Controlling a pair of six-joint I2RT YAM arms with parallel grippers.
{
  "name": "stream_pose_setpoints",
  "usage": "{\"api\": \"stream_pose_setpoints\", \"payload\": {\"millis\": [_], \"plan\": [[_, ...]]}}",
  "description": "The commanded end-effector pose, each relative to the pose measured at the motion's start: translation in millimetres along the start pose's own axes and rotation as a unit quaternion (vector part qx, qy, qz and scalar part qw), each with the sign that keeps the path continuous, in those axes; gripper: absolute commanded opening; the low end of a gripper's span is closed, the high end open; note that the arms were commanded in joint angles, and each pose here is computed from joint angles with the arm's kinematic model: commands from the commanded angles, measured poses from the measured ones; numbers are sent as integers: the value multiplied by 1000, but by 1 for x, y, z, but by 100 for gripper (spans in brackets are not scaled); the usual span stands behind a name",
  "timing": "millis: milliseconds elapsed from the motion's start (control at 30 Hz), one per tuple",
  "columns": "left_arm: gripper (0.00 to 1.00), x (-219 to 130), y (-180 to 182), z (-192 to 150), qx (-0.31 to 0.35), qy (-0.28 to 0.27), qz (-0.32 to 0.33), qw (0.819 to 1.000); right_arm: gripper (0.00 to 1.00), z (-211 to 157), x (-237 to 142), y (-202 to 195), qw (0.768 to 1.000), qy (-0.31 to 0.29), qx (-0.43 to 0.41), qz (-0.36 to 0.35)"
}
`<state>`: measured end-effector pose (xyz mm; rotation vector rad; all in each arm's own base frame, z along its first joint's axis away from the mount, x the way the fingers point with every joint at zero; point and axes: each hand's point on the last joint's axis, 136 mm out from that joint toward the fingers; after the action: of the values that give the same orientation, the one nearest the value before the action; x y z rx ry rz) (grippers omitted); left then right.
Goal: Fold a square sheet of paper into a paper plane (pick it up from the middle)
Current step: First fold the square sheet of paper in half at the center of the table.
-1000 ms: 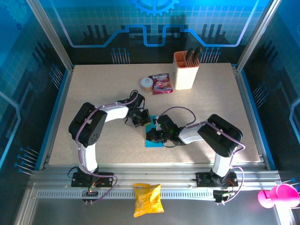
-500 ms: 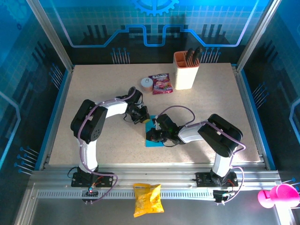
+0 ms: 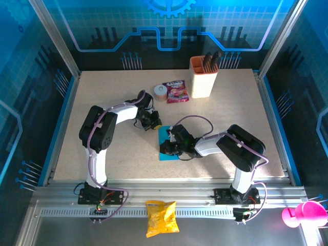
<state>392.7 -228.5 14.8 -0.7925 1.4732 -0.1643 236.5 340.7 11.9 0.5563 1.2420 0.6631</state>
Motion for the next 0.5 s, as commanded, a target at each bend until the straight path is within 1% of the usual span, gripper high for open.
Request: {"api": "stream_pose_setpoints", "payload": {"millis": [0, 167, 300, 400, 467], "plan": [[4, 0, 26, 52, -3, -79, 46, 996, 0, -69, -2, -71, 986, 103, 49, -121], [4, -1, 32, 62, -2, -91, 61, 994, 0, -69, -2, -72, 986, 103, 48, -120], [4, -12, 31, 72, 7, -109, 63, 992, 0, -68, -1, -69, 987, 102, 46, -114], [4, -26, 20, 76, 40, -127, 52, 990, 0, -63, -1, -61, 989, 102, 38, -105], [5, -37, 9, 70, 60, -135, 33, 988, 0, -56, -1, -52, 991, 97, 30, -91]]}}
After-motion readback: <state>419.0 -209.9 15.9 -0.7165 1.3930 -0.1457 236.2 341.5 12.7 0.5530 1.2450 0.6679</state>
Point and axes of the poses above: each hand's point on the last joint's axis, 136 mm out from that joint toward the fingers, its own x axis out along the fingers, its own y axis along the line the jaws close on, z = x × y, and after that the axes turned 1 degree about -x, right-handed
